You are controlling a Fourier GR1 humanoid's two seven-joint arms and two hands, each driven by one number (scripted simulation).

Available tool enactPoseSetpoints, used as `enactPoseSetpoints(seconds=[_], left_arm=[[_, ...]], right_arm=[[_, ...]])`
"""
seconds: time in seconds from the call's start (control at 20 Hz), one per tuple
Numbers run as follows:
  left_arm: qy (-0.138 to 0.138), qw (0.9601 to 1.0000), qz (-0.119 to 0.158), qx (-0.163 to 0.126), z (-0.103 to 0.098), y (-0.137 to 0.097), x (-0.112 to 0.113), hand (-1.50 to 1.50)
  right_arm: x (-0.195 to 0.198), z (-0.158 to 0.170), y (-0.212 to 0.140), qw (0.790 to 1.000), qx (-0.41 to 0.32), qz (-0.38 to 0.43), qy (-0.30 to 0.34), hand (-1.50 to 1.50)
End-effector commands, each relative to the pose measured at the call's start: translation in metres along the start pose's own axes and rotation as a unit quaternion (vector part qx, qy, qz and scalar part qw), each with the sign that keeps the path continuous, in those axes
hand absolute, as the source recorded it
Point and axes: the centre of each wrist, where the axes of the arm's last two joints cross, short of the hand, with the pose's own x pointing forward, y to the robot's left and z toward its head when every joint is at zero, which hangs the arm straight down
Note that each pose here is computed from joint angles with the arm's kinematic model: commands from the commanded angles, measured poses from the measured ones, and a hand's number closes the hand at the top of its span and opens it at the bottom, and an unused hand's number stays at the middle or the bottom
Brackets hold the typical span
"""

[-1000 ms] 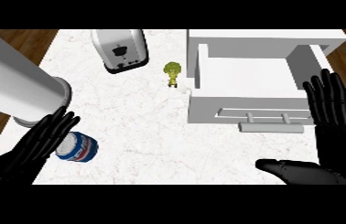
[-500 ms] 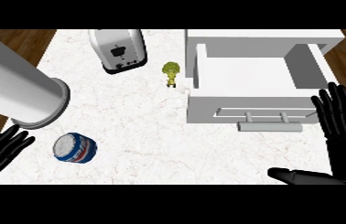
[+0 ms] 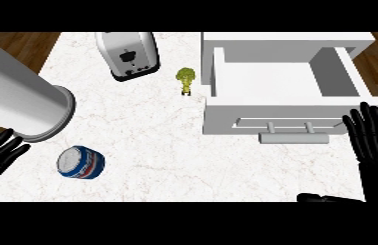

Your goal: Pick up the can, place it into the drawer and close the drawer

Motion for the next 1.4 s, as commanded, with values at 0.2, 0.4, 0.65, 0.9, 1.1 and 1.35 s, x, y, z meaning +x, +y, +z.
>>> enactPoseSetpoints(seconds=[0.2, 0.4, 0.65, 0.9, 1.1, 1.35], left_arm=[[0.012, 0.9999, 0.007, 0.001, -0.006, 0.006, -0.041, -1.50], [0.027, 0.9996, -0.002, 0.002, -0.017, 0.003, -0.046, -1.50], [0.025, 0.9996, 0.015, 0.005, -0.022, 0.020, -0.086, -1.50], [0.031, 0.9992, -0.003, 0.023, -0.014, 0.006, -0.085, -1.50], [0.040, 0.9989, -0.010, 0.024, -0.017, 0.002, -0.086, -1.50], [0.042, 0.9981, -0.017, 0.042, -0.041, 0.026, -0.106, -1.50]], right_arm=[[-0.007, 0.009, 0.002, 1.000, 0.006, 0.003, -0.002, -1.50], [0.009, 0.020, -0.016, 1.000, -0.002, 0.014, 0.002, -1.50], [-0.001, 0.006, -0.021, 1.000, 0.002, 0.008, -0.006, -1.50], [-0.019, -0.008, -0.006, 1.000, 0.008, 0.005, 0.003, -1.50], [-0.023, 0.006, -0.018, 1.000, 0.000, 0.011, 0.000, -1.50], [-0.011, 0.008, -0.021, 1.000, -0.003, -0.008, -0.006, -1.50]])
